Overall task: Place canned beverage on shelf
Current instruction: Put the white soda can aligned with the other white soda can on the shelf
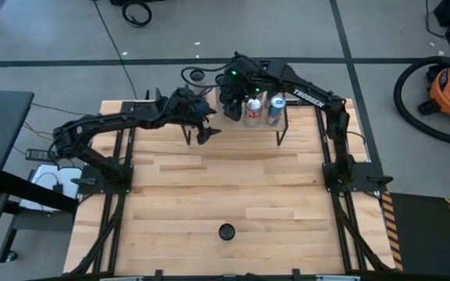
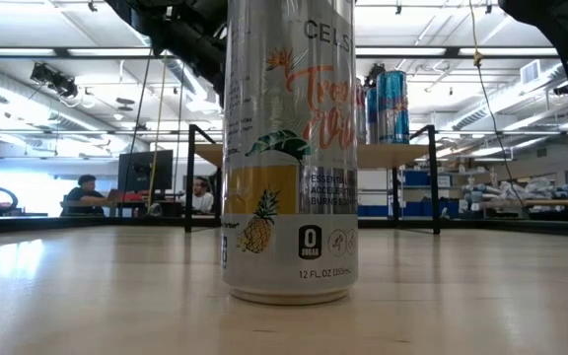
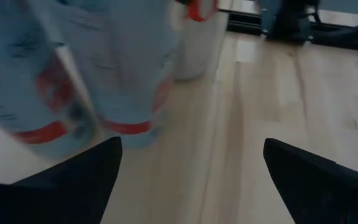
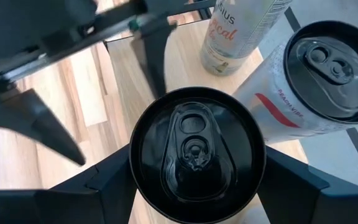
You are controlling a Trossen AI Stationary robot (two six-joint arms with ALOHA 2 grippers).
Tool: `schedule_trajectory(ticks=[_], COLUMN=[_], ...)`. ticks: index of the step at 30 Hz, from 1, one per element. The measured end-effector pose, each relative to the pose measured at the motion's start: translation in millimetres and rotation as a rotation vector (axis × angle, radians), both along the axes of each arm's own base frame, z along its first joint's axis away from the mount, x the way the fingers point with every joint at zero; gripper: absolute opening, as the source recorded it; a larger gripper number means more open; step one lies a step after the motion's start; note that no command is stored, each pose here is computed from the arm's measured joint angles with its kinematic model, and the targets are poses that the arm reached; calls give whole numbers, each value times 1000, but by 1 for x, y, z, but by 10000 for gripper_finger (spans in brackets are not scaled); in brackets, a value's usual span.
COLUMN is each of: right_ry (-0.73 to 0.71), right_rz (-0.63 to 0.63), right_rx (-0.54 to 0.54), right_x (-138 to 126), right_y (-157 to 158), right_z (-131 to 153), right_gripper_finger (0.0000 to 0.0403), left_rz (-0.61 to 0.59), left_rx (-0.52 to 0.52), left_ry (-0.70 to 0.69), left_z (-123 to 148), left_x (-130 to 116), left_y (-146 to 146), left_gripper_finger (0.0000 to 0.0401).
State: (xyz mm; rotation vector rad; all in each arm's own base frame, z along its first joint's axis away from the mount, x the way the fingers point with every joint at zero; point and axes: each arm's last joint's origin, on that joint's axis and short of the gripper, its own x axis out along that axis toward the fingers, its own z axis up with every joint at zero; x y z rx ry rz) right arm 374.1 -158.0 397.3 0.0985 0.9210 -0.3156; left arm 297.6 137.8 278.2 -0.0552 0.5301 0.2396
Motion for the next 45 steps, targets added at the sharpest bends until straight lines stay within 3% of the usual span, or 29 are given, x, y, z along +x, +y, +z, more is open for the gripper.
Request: schedule_trajectory(ticks=[13, 23, 45], right_ry=[-63, -80, -123], right_rz=[-28, -47, -35], right_rx=[107, 84, 51], right_x=[3, 3, 4], right_y=[2, -4, -7], right_z=[1, 2, 7], right_gripper_finger=[282, 288, 335], left_rz=[26, 32, 32], left_rx=[-14, 0, -10], left_ry=[56, 16, 37], left_z=[14, 31, 29], left_x=[-24, -37, -38], left_y=[-3, -10, -10], left_gripper_finger=[394, 394, 394])
